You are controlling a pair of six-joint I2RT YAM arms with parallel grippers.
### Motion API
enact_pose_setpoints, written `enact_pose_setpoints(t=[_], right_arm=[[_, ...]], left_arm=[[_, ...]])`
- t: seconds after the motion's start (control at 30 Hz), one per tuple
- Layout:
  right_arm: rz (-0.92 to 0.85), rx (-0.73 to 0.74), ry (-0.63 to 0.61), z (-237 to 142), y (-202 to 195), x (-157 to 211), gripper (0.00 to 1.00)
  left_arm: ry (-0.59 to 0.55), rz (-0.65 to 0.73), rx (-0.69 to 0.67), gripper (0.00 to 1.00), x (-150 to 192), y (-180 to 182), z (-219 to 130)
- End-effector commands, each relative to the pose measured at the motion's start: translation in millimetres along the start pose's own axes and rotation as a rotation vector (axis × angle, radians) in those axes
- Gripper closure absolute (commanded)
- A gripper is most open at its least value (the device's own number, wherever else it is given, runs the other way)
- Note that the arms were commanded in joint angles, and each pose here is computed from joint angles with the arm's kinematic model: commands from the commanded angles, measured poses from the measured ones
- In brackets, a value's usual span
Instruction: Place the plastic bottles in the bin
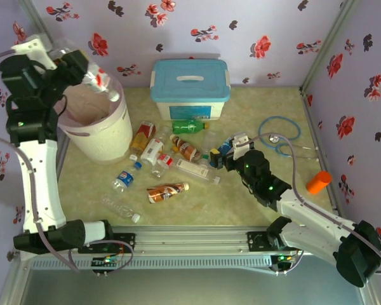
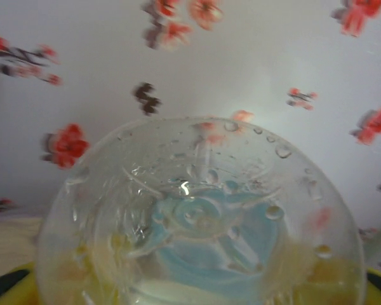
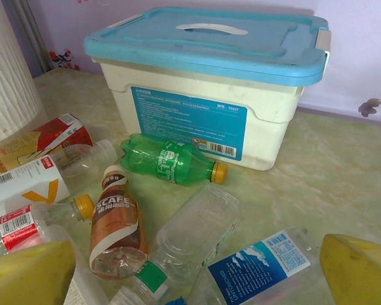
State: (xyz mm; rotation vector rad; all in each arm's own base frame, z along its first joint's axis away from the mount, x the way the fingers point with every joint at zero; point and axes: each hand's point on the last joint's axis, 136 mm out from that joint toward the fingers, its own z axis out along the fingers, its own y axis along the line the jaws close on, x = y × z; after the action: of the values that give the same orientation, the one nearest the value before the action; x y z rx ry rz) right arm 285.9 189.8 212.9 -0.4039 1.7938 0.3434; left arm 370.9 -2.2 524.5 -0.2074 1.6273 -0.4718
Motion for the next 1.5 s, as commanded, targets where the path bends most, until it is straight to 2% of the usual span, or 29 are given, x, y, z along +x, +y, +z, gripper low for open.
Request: enact_pose_setpoints(t=[0.0, 0.1, 0.23, 0.4, 0.6, 0.73, 0.9, 1.2, 1.47], right_arm=[[0.011, -0.008, -0.045, -1.2, 0.0, -11.5, 0.01], [0.003, -0.002, -0.032, -1.1, -1.2, -8.3, 0.01], [0.014, 0.000, -0.032, -0.2, -1.4, -8.4, 0.01], [0.007, -0.033, -0.019, -1.6, 4.2, -8.2, 0.02], [-0.038, 0.017, 0.037, 2.5, -3.3, -1.1, 0.03], [-0.059, 0.014, 0.055, 6.5, -2.1, 2.7, 0.02], [-0.099, 0.016, 0.083, 8.6, -1.9, 2.7, 0.01], [-0.092, 0.022, 0.091, 10.8, -2.5, 4.8, 0.01], [-0.139, 0.022, 0.144, 8.2, -4.0, 14.4, 0.01]], left_arm=[[-0.003, 0.106, -0.177, 0.68, -9.8, 35.6, -12.3], [0.064, 0.179, -0.269, 0.69, -8.4, 55.5, -0.4], [0.206, 0.221, -0.320, 0.69, 15.9, 83.1, 29.8], [0.348, 0.239, -0.339, 0.75, 51.4, 106.5, 62.8], [0.479, 0.247, -0.309, 0.82, 96.8, 108.3, 86.7], [0.623, 0.267, -0.280, 0.82, 140.3, 104.3, 94.6], [0.729, 0.275, -0.284, 0.86, 170.2, 115.3, 97.8], [0.840, 0.281, -0.306, 0.87, 216.9, 140.2, 99.9], [0.914, 0.242, -0.328, 0.81, 251.3, 157.3, 106.5]])
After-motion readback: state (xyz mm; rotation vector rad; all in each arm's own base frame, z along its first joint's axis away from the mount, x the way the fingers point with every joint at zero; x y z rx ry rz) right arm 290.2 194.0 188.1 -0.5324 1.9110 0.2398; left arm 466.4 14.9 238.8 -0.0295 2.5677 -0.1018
